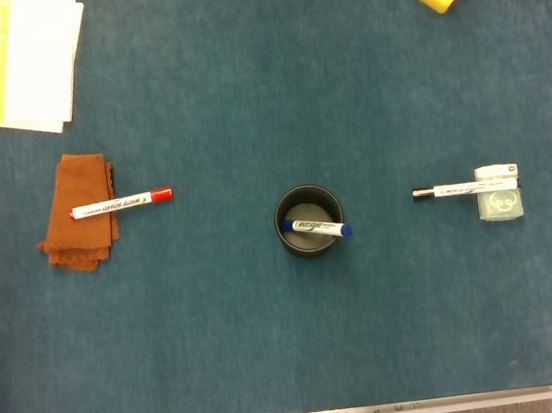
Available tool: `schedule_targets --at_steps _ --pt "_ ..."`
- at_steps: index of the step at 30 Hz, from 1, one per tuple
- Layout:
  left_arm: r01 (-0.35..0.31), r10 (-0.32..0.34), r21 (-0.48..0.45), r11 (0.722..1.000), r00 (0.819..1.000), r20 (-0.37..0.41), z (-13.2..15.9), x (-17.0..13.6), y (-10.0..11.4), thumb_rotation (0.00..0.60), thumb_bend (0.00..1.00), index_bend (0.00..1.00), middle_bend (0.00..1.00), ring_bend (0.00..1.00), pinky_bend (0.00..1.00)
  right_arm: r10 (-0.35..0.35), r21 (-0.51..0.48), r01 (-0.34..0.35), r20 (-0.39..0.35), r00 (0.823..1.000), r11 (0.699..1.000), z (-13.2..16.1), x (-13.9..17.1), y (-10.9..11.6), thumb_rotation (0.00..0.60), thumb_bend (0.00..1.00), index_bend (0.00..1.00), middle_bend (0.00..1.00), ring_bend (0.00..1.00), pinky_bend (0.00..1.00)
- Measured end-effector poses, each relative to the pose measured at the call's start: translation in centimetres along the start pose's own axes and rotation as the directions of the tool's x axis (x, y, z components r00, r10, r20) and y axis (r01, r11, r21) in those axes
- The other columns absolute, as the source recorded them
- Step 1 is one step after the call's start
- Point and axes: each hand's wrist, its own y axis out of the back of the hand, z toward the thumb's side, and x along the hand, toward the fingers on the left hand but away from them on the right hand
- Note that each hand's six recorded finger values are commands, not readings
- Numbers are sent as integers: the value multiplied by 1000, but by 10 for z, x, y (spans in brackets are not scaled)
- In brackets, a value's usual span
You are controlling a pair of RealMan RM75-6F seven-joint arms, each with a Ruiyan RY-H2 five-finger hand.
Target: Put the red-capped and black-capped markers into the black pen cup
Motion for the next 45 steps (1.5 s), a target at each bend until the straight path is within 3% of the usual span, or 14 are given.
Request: schedule_targets --at_steps 12,26,35,45 --pt "108 -122 130 986 987 104 33 46 -30 600 281 399 107 0 5 14 2 -14 4 1000 1000 -1 -2 -4 600 304 320 180 0 81" --pt "174 -207 202 964 966 154 76 93 -67 600 281 389 105 0 5 27 4 -27 10 1000 1000 -4 -5 -7 600 304 319 180 0 81" --pt "208 -251 269 940 958 135 89 116 -93 600 281 389 105 0 5 35 4 -35 21 999 999 -8 -5 -9 600 304 320 180 0 81" --pt "264 -295 327 907 954 48 82 134 -125 600 281 402 105 0 5 39 6 -39 23 999 999 -10 -6 -10 600 304 320 180 0 81"
